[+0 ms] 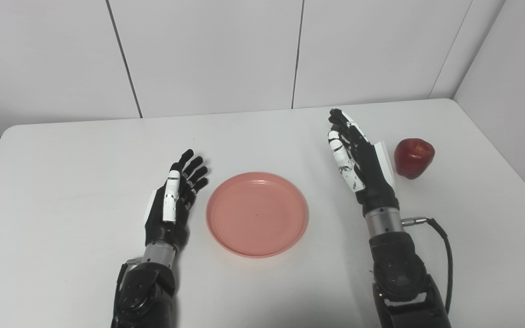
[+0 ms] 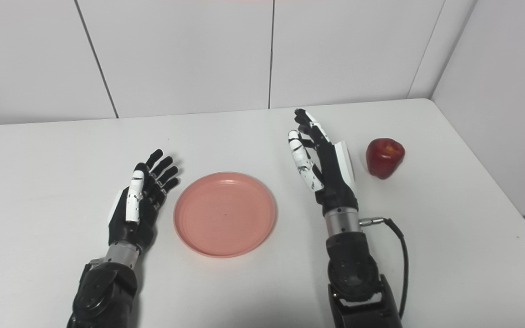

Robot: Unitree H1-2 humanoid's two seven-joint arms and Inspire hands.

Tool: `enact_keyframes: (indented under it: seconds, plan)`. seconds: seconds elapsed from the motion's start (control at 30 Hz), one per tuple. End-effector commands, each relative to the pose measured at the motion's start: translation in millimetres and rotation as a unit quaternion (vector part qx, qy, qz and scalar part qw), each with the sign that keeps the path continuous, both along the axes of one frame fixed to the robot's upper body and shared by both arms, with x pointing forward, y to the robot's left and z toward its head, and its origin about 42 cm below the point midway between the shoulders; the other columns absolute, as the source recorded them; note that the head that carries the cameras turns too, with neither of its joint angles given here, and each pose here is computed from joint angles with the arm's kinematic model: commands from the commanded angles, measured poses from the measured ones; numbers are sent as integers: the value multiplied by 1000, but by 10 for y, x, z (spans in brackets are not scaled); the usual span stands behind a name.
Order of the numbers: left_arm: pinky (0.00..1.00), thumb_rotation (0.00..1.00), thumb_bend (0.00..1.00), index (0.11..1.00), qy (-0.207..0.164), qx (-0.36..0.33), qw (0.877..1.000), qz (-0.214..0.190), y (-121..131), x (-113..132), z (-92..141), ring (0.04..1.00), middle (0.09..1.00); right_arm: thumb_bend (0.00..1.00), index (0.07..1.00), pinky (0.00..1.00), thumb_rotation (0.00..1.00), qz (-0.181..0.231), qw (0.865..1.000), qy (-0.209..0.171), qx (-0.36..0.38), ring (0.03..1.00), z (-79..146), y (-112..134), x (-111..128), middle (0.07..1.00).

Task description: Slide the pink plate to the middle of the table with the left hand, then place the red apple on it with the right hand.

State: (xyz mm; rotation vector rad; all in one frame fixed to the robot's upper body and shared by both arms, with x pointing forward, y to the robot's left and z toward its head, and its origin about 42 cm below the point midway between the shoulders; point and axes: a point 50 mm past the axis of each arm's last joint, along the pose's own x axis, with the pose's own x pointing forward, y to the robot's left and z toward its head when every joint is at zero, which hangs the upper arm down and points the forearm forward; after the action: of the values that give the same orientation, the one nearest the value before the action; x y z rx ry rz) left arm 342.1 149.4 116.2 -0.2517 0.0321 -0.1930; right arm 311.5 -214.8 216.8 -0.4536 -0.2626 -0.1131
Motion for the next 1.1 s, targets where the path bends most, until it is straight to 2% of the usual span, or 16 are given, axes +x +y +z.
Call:
enact_keyframes:
  seconds: [0.0,0.1,0.13,0.17,0.2,0.23,0.33,0.43,0.6,0.73,0.93,1.07]
  plan:
    - [870,1000,391,877,34,0,999,8,67,-32,-133,869,883,501,847,723,860,-9,999,-37,-31,824,257,-37,38,844]
    - [877,1000,395,874,36,-10,999,8,113,-18,-149,872,885,565,856,766,827,-29,997,-44,-54,841,392,-117,18,855]
    - [878,1000,396,873,36,-11,999,8,125,-14,-155,872,884,617,857,770,772,-36,997,-46,-59,837,425,-137,13,851]
    - [878,1000,396,872,39,-14,999,8,137,-8,-161,872,883,630,857,772,759,-45,996,-50,-65,836,477,-168,7,850]
    - [881,1000,394,874,41,-17,999,8,145,-4,-165,874,886,677,864,765,692,-51,995,-53,-69,830,513,-188,2,849]
    - [883,1000,393,875,43,-19,999,8,153,2,-171,875,886,692,866,763,670,-58,994,-57,-75,827,568,-227,-1,848]
    - [876,1000,391,876,45,-19,999,7,184,18,-197,870,883,785,876,746,481,-75,991,-70,-82,823,690,-340,2,855]
    - [875,1000,391,875,44,-19,999,5,212,33,-225,869,880,837,880,764,441,-97,987,-81,-100,834,774,-447,14,859]
    - [877,1000,390,870,47,-24,999,3,260,56,-266,866,878,897,904,795,411,-117,982,-84,-120,865,870,-595,30,881]
    - [883,1000,389,873,53,-32,998,3,300,70,-299,871,885,984,924,807,449,-140,976,-86,-144,879,905,-751,29,893]
    - [874,1000,381,871,52,-31,998,2,343,86,-333,867,881,1000,946,805,502,-172,969,-69,-164,900,869,-943,22,916]
    - [878,1000,380,873,54,-34,998,4,372,97,-371,869,883,1000,957,790,496,-191,965,-51,-174,895,816,-1061,21,925]
